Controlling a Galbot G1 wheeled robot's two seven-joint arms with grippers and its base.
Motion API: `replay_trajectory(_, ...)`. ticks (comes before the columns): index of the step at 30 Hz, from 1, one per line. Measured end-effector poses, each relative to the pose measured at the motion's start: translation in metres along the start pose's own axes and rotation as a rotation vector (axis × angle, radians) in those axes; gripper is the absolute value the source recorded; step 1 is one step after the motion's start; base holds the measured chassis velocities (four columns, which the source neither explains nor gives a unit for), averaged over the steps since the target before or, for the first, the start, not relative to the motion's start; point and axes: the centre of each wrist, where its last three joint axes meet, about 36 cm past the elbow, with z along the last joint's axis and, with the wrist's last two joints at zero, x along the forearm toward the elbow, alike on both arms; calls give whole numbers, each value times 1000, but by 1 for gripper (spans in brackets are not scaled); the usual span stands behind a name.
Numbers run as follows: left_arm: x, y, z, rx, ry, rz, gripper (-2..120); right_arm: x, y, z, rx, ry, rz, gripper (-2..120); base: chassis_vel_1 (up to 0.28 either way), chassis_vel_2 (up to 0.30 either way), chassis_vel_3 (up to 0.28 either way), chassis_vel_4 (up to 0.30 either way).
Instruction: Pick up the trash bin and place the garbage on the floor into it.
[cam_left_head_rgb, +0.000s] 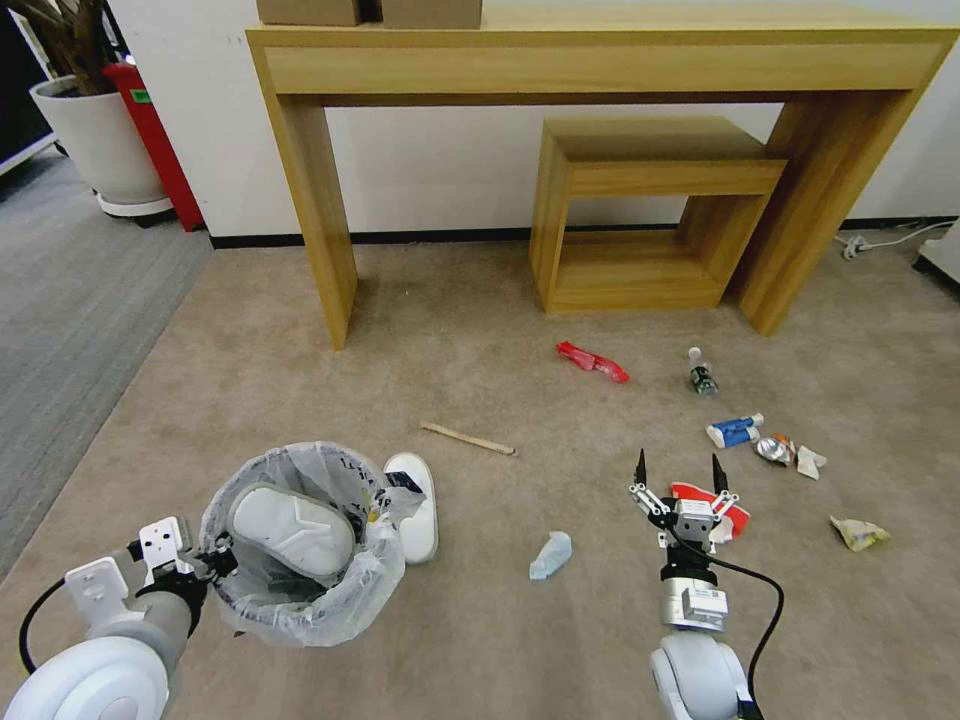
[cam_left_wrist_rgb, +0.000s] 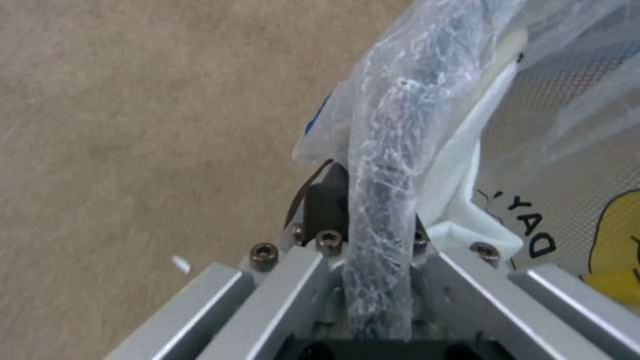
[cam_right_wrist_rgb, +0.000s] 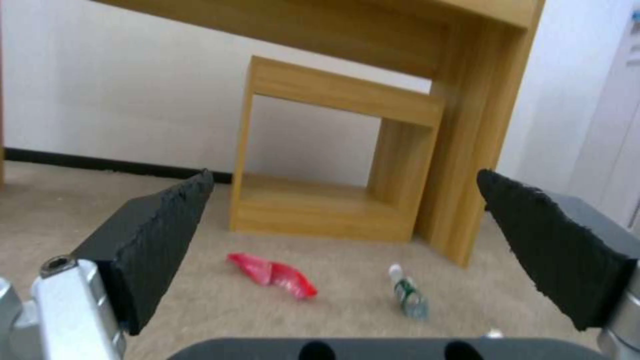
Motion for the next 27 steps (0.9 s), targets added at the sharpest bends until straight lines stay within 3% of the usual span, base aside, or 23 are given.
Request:
replay_trajectory(15, 1, -1, 4, -5, 3, -2, 0, -6, 2, 5, -21, -30, -5, 100, -28, 32, 27, -43)
replay_trajectory(27, 1, -2, 6, -11, 2, -1, 0, -6, 4, 3, -20, -18, -12, 100, 153, 157, -150, -155)
